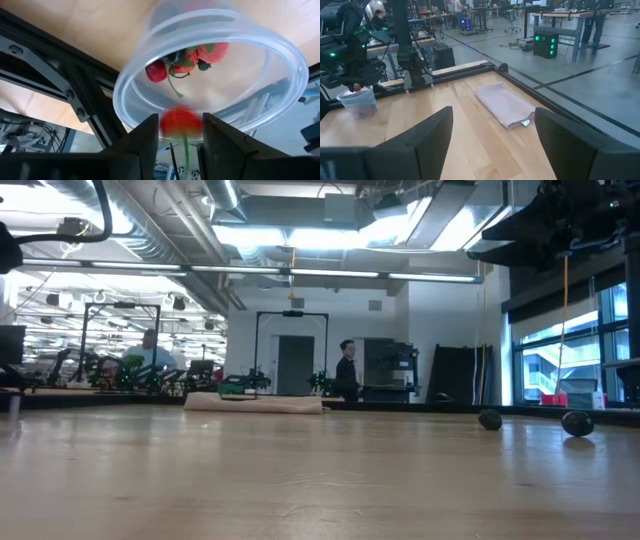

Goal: Pick and placing Produce into tupperware
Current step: Put the strawberry into the transparent bin, then put the blackberry into the transparent bin

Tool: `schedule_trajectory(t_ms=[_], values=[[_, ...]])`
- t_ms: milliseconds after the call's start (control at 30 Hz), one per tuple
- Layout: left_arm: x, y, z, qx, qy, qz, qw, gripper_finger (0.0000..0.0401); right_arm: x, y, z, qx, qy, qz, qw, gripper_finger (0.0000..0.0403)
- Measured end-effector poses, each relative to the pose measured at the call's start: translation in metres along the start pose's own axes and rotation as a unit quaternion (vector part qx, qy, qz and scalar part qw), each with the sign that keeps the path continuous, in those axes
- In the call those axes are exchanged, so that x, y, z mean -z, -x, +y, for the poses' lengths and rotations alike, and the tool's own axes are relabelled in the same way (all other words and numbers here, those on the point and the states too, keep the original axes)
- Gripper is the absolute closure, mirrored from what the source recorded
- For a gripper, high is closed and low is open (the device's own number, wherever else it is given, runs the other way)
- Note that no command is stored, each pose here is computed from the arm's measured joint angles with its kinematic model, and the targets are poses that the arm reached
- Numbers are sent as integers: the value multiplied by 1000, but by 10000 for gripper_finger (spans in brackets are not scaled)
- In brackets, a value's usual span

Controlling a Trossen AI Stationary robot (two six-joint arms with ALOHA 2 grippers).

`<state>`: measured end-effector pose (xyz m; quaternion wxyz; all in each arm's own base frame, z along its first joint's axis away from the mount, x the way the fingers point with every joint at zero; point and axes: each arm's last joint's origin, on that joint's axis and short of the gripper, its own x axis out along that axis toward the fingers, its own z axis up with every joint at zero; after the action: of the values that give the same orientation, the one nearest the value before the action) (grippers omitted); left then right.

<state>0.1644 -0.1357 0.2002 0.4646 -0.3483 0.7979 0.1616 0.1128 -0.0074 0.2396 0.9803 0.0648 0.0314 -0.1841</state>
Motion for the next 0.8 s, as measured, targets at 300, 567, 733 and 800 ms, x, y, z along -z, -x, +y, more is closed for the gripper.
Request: schedule_trajectory(t_ms=[300,567,733,800], values=[[0,0,-1,8,-7,11,1000,212,0,0,0,0,-1,0,1000,121],[7,23,2,21,-24,-31,999,180,0,0,0,0,-2,-2,1000,121],[27,67,11,47,-23,-71,996,179,-2,0,0,-1,-6,-10,1000,121],[33,87,12,79,-30,-114,990,179,-2,0,0,-2,-7,-12,1000,121]])
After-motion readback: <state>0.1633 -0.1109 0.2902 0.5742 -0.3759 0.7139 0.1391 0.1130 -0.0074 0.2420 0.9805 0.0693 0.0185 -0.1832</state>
